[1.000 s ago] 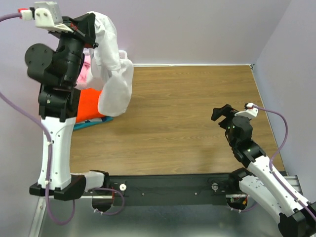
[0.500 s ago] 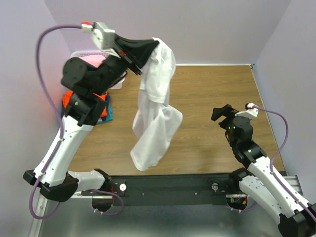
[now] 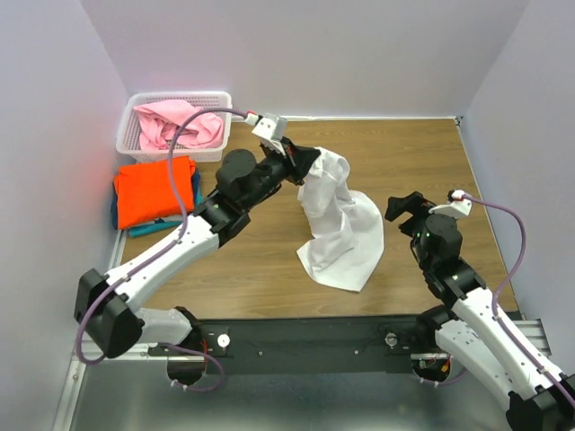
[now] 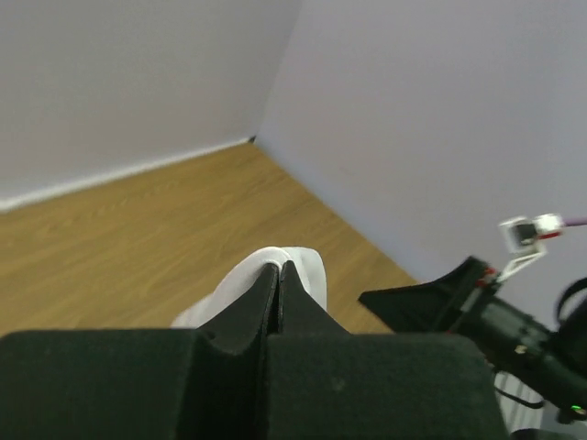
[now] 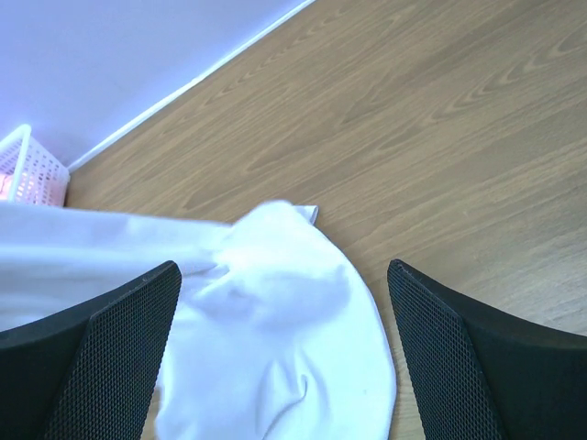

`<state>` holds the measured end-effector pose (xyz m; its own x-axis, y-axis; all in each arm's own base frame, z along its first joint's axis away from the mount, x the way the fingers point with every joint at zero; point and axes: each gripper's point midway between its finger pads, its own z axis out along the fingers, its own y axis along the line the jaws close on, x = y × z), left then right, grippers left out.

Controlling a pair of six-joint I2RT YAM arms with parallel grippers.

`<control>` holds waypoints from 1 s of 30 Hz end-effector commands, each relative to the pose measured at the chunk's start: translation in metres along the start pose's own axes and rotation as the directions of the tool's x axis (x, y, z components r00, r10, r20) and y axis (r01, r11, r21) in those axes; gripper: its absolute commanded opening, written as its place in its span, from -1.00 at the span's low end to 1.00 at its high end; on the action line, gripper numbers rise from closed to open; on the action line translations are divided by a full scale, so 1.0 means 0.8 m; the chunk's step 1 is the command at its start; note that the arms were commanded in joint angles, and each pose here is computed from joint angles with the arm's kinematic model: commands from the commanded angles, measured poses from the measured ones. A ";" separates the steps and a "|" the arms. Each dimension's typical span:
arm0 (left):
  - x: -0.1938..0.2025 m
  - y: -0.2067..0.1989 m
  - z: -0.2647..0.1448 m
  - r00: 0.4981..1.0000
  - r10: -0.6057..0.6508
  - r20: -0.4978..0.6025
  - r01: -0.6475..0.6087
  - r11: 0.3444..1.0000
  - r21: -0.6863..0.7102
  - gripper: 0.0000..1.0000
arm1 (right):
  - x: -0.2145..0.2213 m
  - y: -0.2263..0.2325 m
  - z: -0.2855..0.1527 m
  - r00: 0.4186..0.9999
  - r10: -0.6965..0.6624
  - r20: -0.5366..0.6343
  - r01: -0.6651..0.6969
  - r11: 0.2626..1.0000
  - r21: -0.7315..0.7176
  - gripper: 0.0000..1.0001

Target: Fold and stack the t-shirts

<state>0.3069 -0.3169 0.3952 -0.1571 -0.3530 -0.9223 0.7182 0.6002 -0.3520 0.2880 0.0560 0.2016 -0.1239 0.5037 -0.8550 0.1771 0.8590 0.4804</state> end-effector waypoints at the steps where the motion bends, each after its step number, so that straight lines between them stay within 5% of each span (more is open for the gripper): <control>1: 0.031 0.054 0.017 0.998 -0.057 0.025 0.061 0.979 -0.195 -1.00 | 0.013 -0.001 0.001 0.999 0.012 -0.031 -0.012 1.000 -0.007 1.00; 9: 0.151 0.190 0.001 0.977 -0.158 -0.144 0.065 0.860 -0.505 -1.00 | 0.036 0.016 0.010 0.990 -0.056 -0.127 0.048 0.997 -0.064 1.00; 16: 0.218 0.295 -0.058 0.949 -0.245 -0.199 0.045 0.728 -0.684 -1.00 | 0.111 0.030 0.035 0.914 -0.168 -0.370 0.130 0.984 -0.125 1.00; 18: 0.228 0.310 -0.068 0.940 -0.264 -0.216 0.036 0.705 -0.708 -0.43 | 0.118 0.033 0.037 0.904 -0.177 -0.390 0.135 0.982 -0.133 1.00; 19: 0.230 0.319 -0.073 0.938 -0.267 -0.222 0.027 0.692 -0.721 0.46 | 0.118 0.038 0.037 0.902 -0.182 -0.391 0.136 0.980 -0.144 1.00; 20: 0.234 0.324 -0.076 0.933 -0.271 -0.235 0.015 0.683 -0.730 0.96 | 0.123 0.043 0.035 0.894 -0.197 -0.401 0.144 0.977 -0.159 1.00; 30: 0.228 0.301 -0.140 0.935 -0.320 -0.153 0.092 0.635 -0.767 0.97 | 0.161 0.123 -0.007 0.827 -0.353 -0.438 0.250 0.928 -0.277 1.00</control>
<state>0.3987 -0.1751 0.1118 -0.5308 -0.3295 -0.7808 -0.0133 0.9245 -0.3811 0.2988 0.1762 0.1391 -0.5637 0.2440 -0.7891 -0.0867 0.9326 0.3502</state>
